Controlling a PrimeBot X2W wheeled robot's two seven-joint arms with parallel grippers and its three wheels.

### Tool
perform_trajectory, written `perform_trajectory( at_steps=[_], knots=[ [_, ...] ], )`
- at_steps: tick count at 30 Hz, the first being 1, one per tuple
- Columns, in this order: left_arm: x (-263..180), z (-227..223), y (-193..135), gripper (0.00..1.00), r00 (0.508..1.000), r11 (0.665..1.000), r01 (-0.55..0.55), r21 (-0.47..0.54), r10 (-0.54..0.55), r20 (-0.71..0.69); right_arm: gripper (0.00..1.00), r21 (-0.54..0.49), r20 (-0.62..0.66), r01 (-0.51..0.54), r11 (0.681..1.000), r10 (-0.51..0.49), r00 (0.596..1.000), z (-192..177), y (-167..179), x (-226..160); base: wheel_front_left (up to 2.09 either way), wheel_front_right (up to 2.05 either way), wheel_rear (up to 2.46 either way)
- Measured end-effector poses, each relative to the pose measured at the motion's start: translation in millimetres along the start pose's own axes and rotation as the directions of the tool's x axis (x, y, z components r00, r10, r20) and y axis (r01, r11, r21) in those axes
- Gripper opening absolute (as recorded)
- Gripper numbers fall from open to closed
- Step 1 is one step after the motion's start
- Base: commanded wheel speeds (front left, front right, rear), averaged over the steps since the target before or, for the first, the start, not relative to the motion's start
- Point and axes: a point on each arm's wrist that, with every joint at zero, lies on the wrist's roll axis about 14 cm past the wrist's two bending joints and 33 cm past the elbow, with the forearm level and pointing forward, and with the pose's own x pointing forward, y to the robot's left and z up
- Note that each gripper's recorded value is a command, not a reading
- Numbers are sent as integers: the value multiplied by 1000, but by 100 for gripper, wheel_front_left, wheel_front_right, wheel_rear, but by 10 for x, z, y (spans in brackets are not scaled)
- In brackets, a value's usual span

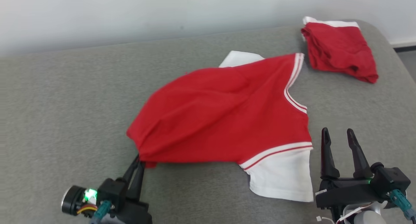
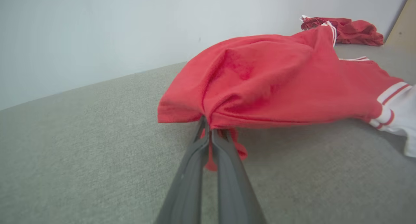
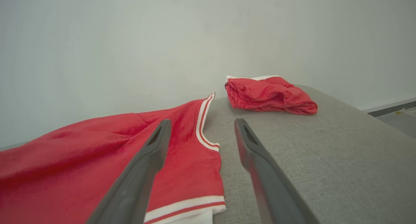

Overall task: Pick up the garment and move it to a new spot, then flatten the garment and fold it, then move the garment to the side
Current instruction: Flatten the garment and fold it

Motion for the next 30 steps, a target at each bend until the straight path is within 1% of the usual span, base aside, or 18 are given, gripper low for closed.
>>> perform_trajectory(
  at_steps=[5, 7, 8, 9, 11, 14, 19, 21, 25, 27, 30],
  knots=[
    [-335, -121, 66, 0, 997, 999, -33, 9, 34, -63, 100, 20, -9, -50, 999, 50, 999, -58, 188, 92, 0, 0, 0],
    [-474, -237, 25, 0, 993, 999, -43, -32, 39, -107, 100, 26, -15, -71, 997, 72, 997, -88, 268, 124, 0, 0, 0],
    [-542, -305, -4, 21, 990, 998, -46, -47, 40, -134, 100, 29, -19, -82, 996, 82, 996, -106, 308, 137, 0, 0, 0],
    [-600, -345, -18, 100, 988, 997, -52, -57, 44, -147, 100, 32, -21, -91, 995, 92, 996, -117, 344, 150, 0, 0, 0],
    [-652, -319, -1, 100, 989, 995, -74, -72, 64, -135, 100, 36, -20, -104, 994, 105, 994, -121, 393, 173, 0, 0, 0],
    [-696, -176, 75, 100, 991, 990, -117, -76, 111, -80, 100, 38, -17, -115, 993, 116, 993, -115, 435, 190, 0, 0, 0],
    [-746, 173, 280, 100, 983, 983, -176, -49, 178, 39, 100, 39, -8, -130, 991, 130, 991, -81, 482, 200, 0, 0, 0],
    [-757, 271, 358, 100, 976, 978, -202, -56, 206, 69, 100, 39, -7, -131, 991, 131, 991, -77, 484, 193, 0, 0, 0],
    [-772, 230, 446, 100, 972, 972, -227, -55, 229, 49, 100, 41, -15, -123, 992, 124, 992, -94, 454, 160, 0, 0, 0],
    [-769, 129, 472, 100, 973, 972, -229, -44, 230, 9, 100, 40, -20, -114, 993, 115, 993, -105, 420, 144, 0, 0, 0],
    [-731, -2, 487, 100, 973, 971, -232, -60, 230, -36, 100, 35, -26, -92, 995, 93, 995, -118, 339, 121, 0, 0, 0]
  ],
)
